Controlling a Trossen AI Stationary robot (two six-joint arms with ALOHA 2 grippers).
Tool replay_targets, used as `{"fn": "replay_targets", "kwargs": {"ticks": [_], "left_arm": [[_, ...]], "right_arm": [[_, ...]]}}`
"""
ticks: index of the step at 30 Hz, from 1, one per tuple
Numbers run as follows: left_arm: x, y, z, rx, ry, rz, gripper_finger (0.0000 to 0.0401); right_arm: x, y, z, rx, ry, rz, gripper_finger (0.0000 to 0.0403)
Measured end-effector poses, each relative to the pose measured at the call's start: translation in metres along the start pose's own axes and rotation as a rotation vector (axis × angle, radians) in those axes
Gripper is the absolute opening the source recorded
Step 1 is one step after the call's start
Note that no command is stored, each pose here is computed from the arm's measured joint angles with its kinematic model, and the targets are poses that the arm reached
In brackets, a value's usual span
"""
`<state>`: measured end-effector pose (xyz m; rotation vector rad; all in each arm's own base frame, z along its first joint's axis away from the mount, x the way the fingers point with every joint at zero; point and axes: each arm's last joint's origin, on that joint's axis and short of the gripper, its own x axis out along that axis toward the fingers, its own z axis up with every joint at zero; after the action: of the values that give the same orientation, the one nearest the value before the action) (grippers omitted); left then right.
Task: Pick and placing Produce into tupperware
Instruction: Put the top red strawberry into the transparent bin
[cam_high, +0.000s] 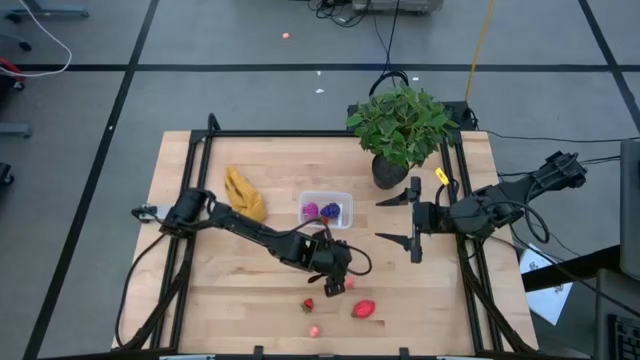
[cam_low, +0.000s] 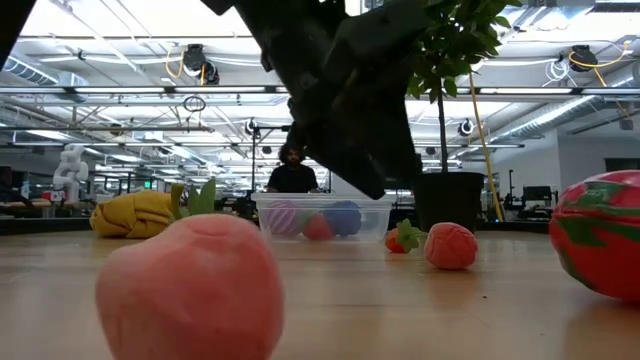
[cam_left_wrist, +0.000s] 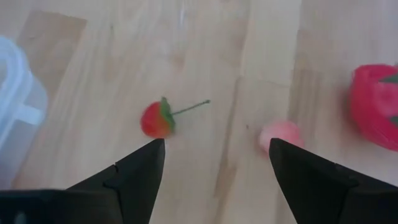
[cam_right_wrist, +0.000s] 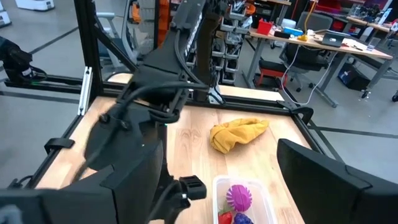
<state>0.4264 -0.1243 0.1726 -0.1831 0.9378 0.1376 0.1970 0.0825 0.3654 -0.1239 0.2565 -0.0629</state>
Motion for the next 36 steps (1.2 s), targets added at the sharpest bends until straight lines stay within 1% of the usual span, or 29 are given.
{"fn": "replay_targets", "kwargs": {"ticks": [4, 11, 18, 24, 32, 36], "left_arm": [[0.001, 0.005, 0.004, 0.038, -0.018, 0.001, 0.0296], [0.002, 0.007, 0.004, 0.277, -0.009, 0.01, 0.0294], [0.001, 0.006, 0.003, 0.42, -0.012, 0.042, 0.0298], [0.002, 0.009, 0.006, 0.511, -0.028, 0.071, 0.0302], [0.003, 0.017, 0.01, 0.524, -0.031, 0.083, 0.0302], [0.009, 0.017, 0.008, 0.568, -0.019, 0.084, 0.0305]], "right_arm": [[0.0, 0.0, 0.0, -0.001, 0.001, 0.0, 0.0309], [0.0, 0.0, -0.001, -0.005, 0.009, 0.0, 0.0309], [0.0, 0.0, -0.002, -0.012, 0.02, 0.0, 0.0309], [0.0, 0.0, -0.002, -0.015, 0.019, -0.001, 0.0309], [0.0, 0.0, 0.007, -0.055, -0.068, -0.003, 0.0309], [-0.001, 0.0, 0.011, -0.079, -0.1, -0.006, 0.0309]]}}
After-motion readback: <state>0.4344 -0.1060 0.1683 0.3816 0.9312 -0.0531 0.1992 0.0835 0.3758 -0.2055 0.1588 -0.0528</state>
